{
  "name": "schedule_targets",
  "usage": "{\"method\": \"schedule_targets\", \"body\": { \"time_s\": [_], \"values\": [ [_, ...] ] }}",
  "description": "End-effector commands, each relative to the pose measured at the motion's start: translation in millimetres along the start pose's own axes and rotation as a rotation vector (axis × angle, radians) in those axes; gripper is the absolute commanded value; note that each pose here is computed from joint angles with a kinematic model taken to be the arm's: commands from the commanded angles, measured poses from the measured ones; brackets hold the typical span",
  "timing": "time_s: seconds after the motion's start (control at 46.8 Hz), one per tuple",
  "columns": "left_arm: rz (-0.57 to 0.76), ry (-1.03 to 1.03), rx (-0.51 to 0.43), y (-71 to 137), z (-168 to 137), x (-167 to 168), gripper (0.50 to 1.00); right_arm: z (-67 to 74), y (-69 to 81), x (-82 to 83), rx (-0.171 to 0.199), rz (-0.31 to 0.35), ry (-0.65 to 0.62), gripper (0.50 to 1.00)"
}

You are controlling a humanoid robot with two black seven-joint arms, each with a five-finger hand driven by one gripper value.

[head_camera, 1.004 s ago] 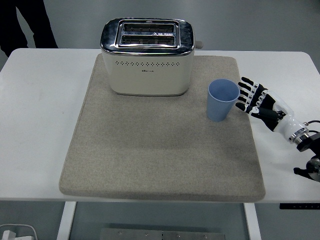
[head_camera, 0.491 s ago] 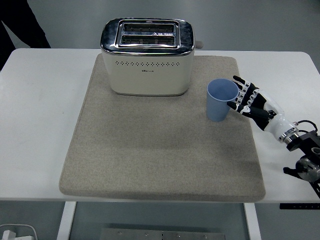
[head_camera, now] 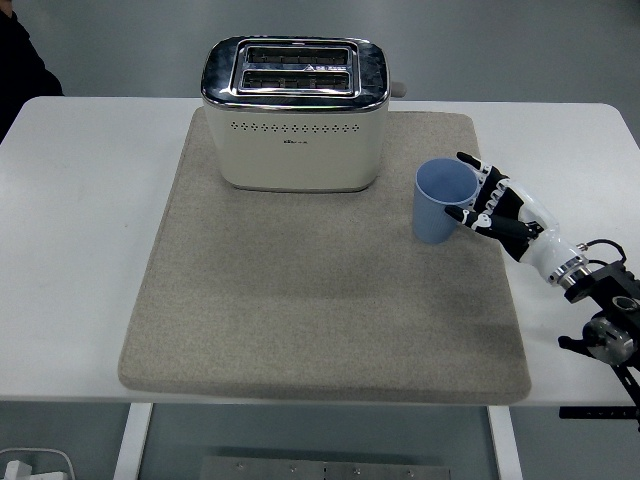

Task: Put the water cup in front of the bread machine

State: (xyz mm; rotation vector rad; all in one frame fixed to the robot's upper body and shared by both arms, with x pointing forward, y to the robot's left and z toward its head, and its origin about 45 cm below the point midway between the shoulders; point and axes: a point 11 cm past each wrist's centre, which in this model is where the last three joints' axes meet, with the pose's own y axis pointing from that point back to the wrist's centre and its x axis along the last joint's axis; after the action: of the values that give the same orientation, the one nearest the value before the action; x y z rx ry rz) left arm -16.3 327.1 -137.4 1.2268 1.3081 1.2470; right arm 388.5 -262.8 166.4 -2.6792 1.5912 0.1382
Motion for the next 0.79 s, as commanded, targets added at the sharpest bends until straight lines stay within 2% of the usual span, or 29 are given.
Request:
{"method": "schedule_targets", "body": {
  "time_s": [0.0,0.214,0.513,0.769],
  "values": [
    [0.000,0.000,0.000,0,0,0,1.000,-0.3,-1.5,-1.8,0.003,-0.003,-0.001,0.938],
    [0.000,-0.001,0.000,0,0,0,1.000,0.5,-9.2,-14.6,0.016,-0.023,-0.024,0.938],
    [0.000,0.000,0.000,0,0,0,1.000,-0.5,-13.8,-22.3,0.033,-0.037,-0.038,0.940],
    [0.000,0.000,0.000,0,0,0,1.000,4.8,-16.7,-28.0,0.027,-0.037,-0.051,0.934]
  ]
}}
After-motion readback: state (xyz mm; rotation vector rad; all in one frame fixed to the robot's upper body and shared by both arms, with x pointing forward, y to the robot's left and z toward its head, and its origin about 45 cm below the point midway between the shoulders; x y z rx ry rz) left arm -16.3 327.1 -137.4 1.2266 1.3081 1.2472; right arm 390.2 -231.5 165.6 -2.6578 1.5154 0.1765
